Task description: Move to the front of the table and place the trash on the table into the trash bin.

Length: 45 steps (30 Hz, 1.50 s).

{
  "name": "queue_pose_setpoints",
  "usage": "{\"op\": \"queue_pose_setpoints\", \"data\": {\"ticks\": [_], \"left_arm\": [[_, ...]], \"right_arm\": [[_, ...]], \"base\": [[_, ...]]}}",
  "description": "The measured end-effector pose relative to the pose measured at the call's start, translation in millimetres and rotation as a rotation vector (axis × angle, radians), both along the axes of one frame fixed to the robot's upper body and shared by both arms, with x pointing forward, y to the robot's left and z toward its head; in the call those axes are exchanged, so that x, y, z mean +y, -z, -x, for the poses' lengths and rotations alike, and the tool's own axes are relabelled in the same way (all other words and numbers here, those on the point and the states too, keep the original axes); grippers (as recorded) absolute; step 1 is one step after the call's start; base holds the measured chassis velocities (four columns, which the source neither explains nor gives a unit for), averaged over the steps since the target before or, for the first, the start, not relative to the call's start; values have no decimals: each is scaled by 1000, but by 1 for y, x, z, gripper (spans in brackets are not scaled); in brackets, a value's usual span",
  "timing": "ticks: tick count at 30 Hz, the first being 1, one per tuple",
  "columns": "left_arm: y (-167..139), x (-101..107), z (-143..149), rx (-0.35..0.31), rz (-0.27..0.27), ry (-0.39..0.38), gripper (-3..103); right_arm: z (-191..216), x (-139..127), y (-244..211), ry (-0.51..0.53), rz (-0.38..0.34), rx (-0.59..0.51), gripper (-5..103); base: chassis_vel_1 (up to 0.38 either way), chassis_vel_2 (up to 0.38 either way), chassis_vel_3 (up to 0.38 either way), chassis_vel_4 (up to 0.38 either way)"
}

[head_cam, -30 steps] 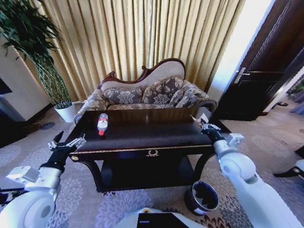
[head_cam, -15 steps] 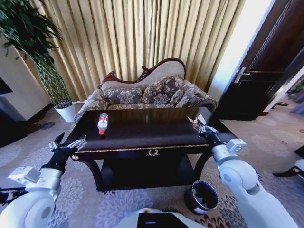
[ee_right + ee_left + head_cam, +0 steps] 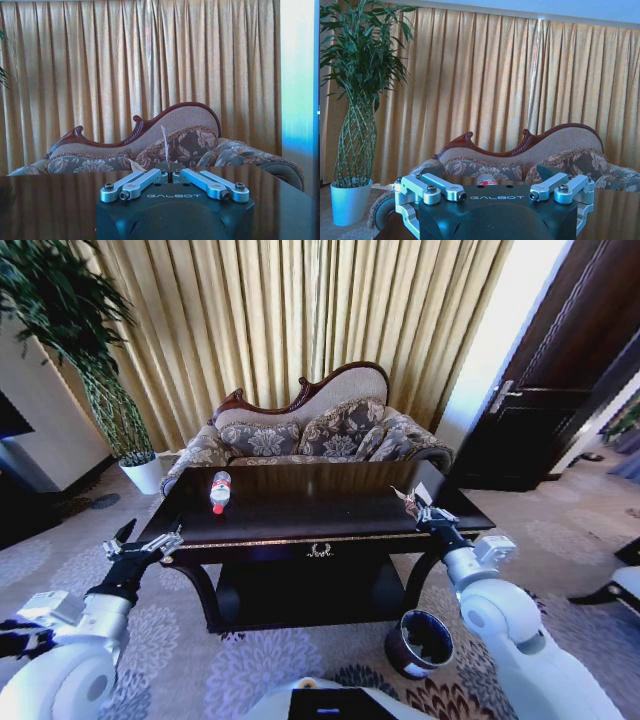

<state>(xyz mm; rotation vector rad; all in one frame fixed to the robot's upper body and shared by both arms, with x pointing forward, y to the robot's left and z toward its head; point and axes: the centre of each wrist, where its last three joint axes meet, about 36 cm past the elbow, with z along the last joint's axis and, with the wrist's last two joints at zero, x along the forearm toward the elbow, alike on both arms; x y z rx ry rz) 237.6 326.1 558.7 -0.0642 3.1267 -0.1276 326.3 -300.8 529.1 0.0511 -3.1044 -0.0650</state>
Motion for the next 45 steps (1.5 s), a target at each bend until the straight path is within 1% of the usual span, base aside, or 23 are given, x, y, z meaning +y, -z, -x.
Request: {"op": "queue_pose_setpoints", "data": {"ticks": [6, 11, 14, 15, 19, 20, 22, 23, 24, 25, 26, 27, 29, 30, 31, 32, 34, 36, 37, 38, 39, 42, 45], "left_arm": [[0, 0, 0, 1, -1, -2, 100], [0, 0, 1, -2, 1, -4, 100], [1, -1, 0, -6, 8, -7, 100], [1, -1, 0, -6, 8, -7, 100], [1, 0, 1, -8, 8, -11, 100], [1, 0, 1, -8, 8, -11, 100], [1, 0, 1, -15, 10, -12, 100], [1, 0, 1, -15, 10, -12, 100], [1, -1, 1, -19, 11, -12, 100], [1, 0, 1, -21, 10, -12, 100], [1, 0, 1, -21, 10, -12, 100], [1, 0, 1, -22, 8, -14, 100], [1, 1, 2, -24, 7, -18, 100], [1, 1, 2, -27, 8, -21, 100], [1, 1, 2, -27, 8, -21, 100], [1, 1, 2, -28, 8, -23, 100], [1, 1, 3, -30, 10, -25, 100], [1, 1, 3, -31, 10, -26, 100], [1, 1, 3, -31, 10, -26, 100], [1, 1, 2, -33, 11, -26, 100], [1, 1, 2, -33, 11, -26, 100], [2, 0, 2, -34, 16, -23, 100], [2, -1, 2, -34, 18, -21, 100]], "right_arm": [[-2, -1, 5, 6, 10, 8, 0], [-5, -3, 19, 11, 28, 14, 0], [-1, -7, 43, 26, 23, 78, 0], [-1, -7, 43, 26, 23, 78, 0], [0, -16, 87, 74, 18, 196, 0], [0, -16, 87, 74, 18, 196, 0], [-7, -23, 126, 116, 44, 266, 0], [-7, -23, 126, 116, 44, 266, 0], [-11, -28, 154, 134, 48, 319, 0], [-13, -31, 166, 136, 44, 347, 0], [-13, -31, 166, 136, 44, 347, 0], [-15, -38, 187, 136, 23, 400, 0], [-21, -46, 210, 148, 2, 461, 0], [-26, -53, 226, 172, 4, 495, 0], [-26, -53, 226, 172, 4, 495, 0], [-29, -57, 236, 188, 13, 515, 0], [-33, -75, 271, 260, 48, 583, 0], [-33, -79, 278, 278, 56, 597, 0], [-33, -84, 286, 301, 63, 612, 0], [-35, -95, 303, 350, 80, 642, 0], [-35, -95, 303, 350, 80, 642, 0], [-41, -112, 324, 418, 110, 676, 0], [-43, -117, 332, 441, 125, 688, 0]], "base": [[118, -120, -118, 113], [72, -97, -79, 71], [0, 0, 0, 0], [0, 0, 0, 0], [0, 0, 0, 0], [0, 0, 0, 0], [0, 0, 0, 0], [0, 0, 0, 0], [0, 0, 0, 0], [0, 0, 0, 0], [0, 0, 0, 0], [0, 0, 0, 0], [0, 0, 0, 0], [0, 0, 0, 0], [0, 0, 0, 0], [0, 0, 0, 0], [0, 0, 0, 0], [0, 0, 0, 0], [0, 0, 0, 0], [0, 0, 0, 0], [0, 0, 0, 0], [0, 0, 0, 0], [0, 0, 0, 0]]}}
